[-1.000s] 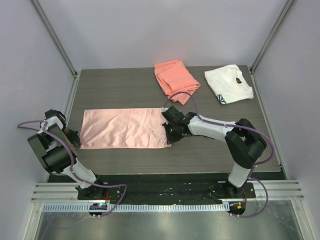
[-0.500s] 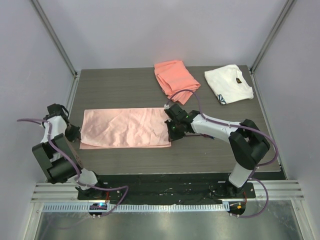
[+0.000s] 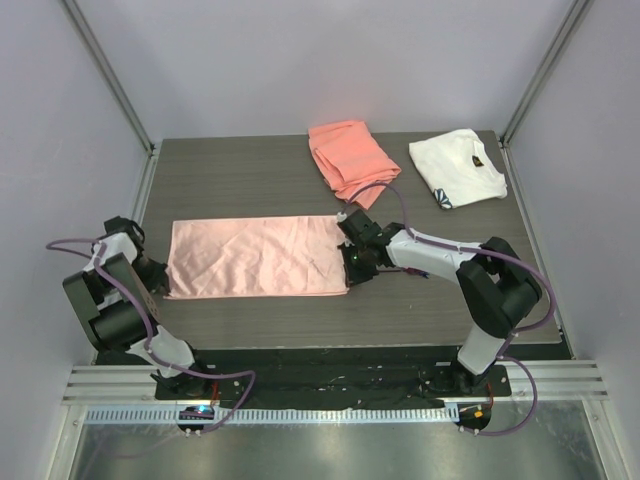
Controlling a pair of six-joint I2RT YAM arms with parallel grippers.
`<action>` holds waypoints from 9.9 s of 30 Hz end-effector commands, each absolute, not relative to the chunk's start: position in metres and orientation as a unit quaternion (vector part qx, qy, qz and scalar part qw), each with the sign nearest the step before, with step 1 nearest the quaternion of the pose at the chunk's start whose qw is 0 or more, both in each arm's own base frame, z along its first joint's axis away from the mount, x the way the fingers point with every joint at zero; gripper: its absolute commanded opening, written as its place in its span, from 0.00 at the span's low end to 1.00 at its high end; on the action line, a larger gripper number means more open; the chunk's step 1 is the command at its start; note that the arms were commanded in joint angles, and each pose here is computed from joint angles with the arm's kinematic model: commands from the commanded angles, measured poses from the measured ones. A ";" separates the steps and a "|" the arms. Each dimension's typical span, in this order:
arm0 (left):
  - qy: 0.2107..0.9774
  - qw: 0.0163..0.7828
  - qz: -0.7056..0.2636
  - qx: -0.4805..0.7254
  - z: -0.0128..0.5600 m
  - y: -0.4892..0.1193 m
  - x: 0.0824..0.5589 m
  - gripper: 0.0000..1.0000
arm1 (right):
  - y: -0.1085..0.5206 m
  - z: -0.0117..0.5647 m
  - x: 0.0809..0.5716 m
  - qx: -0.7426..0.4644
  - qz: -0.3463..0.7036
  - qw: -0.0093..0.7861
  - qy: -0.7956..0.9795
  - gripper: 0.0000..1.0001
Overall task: Fold the napkin into a case and place the utensils inside
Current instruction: Smooth out the rectangle-folded napkin at the center of the board, then fold the rectangle-folded napkin at the center of the board.
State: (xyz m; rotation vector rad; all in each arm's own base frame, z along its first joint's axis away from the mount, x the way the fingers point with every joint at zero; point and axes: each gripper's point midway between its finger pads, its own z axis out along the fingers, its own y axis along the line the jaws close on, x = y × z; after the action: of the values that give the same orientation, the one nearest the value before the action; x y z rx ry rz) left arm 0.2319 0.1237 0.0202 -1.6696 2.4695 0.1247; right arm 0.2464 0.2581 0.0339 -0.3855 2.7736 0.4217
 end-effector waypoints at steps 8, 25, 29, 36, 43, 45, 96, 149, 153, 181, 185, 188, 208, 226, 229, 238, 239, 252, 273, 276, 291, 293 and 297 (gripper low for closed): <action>0.824 0.077 0.058 -0.558 0.017 0.132 0.234 0.05 | 0.260 0.025 0.246 -0.144 0.157 0.160 0.964 0.01; 0.875 0.223 -0.094 -0.419 0.100 0.050 0.323 0.27 | 0.289 0.116 0.334 -0.139 0.169 0.299 0.929 0.67; 0.888 0.168 -0.118 -0.411 0.073 0.038 0.336 0.10 | 0.312 0.115 0.343 -0.136 0.204 0.293 0.924 0.63; 0.896 0.134 -0.060 -0.420 0.049 0.057 0.322 0.00 | 0.326 0.106 0.362 -0.135 0.213 0.311 0.916 0.43; 0.881 0.062 0.008 -0.469 0.015 0.097 0.277 0.00 | 0.340 0.107 0.380 -0.127 0.229 0.332 0.906 0.31; 0.873 0.045 0.014 -0.486 0.008 0.109 0.265 0.00 | 0.344 0.104 0.384 -0.124 0.239 0.328 0.906 0.31; 0.871 0.095 -0.157 -0.456 -0.022 -0.008 0.376 0.00 | 0.327 0.017 0.481 -0.051 0.395 0.299 0.867 0.01; 0.888 0.166 -0.198 -0.381 0.065 0.049 0.381 0.11 | 0.304 -0.012 0.390 -0.026 0.311 0.253 0.916 0.01; 0.873 0.189 -0.235 -0.384 0.071 0.044 0.401 0.10 | 0.304 0.002 0.389 -0.039 0.321 0.254 0.912 0.01; 0.828 0.165 -0.246 -0.476 0.021 0.089 0.419 0.05 | 0.528 0.037 0.430 -0.073 0.531 0.251 0.806 0.01; 0.819 0.164 -0.237 -0.497 0.012 0.108 0.418 0.05 | 0.514 0.015 0.430 -0.043 0.498 0.250 0.829 0.01; 0.821 0.162 -0.218 -0.503 0.007 0.117 0.416 0.04 | 0.509 0.005 0.425 -0.030 0.491 0.240 0.837 0.01; 0.831 0.261 -0.167 -0.461 0.105 0.132 0.442 0.11 | 0.516 0.028 0.421 -0.044 0.513 0.230 0.826 0.01; 0.854 0.168 -0.230 -0.436 0.030 0.013 0.418 0.02 | 0.545 0.077 0.425 -0.081 0.546 0.269 0.790 0.01; 0.873 0.156 -0.167 -0.430 0.011 0.033 0.412 0.02 | 0.540 0.070 0.437 -0.083 0.528 0.280 0.798 0.01; 0.901 0.194 -0.129 -0.365 0.066 0.037 0.430 0.19 | 0.484 0.123 0.452 -0.131 0.427 0.300 0.843 0.06; 0.906 0.207 -0.123 -0.348 0.080 0.036 0.434 0.23 | 0.465 0.108 0.445 -0.125 0.380 0.289 0.870 0.09; 0.935 0.245 -0.184 -0.175 0.142 -0.116 0.369 0.29 | 0.298 0.096 0.410 -0.143 0.050 0.286 0.946 0.72; 0.926 0.252 -0.264 -0.100 0.170 -0.154 0.308 0.38 | 0.275 -0.003 0.378 -0.117 0.023 0.205 0.971 0.77; 0.926 0.254 -0.260 -0.099 0.172 -0.152 0.310 0.37 | 0.270 -0.021 0.360 -0.106 0.016 0.187 0.977 0.67; 0.934 0.220 -0.247 -0.136 0.141 -0.150 0.325 0.37 | 0.297 0.024 0.402 -0.204 0.033 0.297 0.932 0.04; 0.935 0.206 -0.245 -0.152 0.127 -0.152 0.334 0.36 | 0.304 0.045 0.411 -0.223 0.040 0.319 0.920 0.01; 0.937 0.177 -0.243 -0.180 0.102 -0.157 0.354 0.33 | 0.312 0.086 0.419 -0.254 0.059 0.354 0.898 0.01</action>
State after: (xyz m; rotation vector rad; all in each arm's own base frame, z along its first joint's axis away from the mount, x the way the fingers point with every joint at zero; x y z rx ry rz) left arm 0.3206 -0.1493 0.1048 -0.4408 2.6962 -0.6411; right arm 0.4012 0.2985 0.0314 -0.5514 2.4682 0.1032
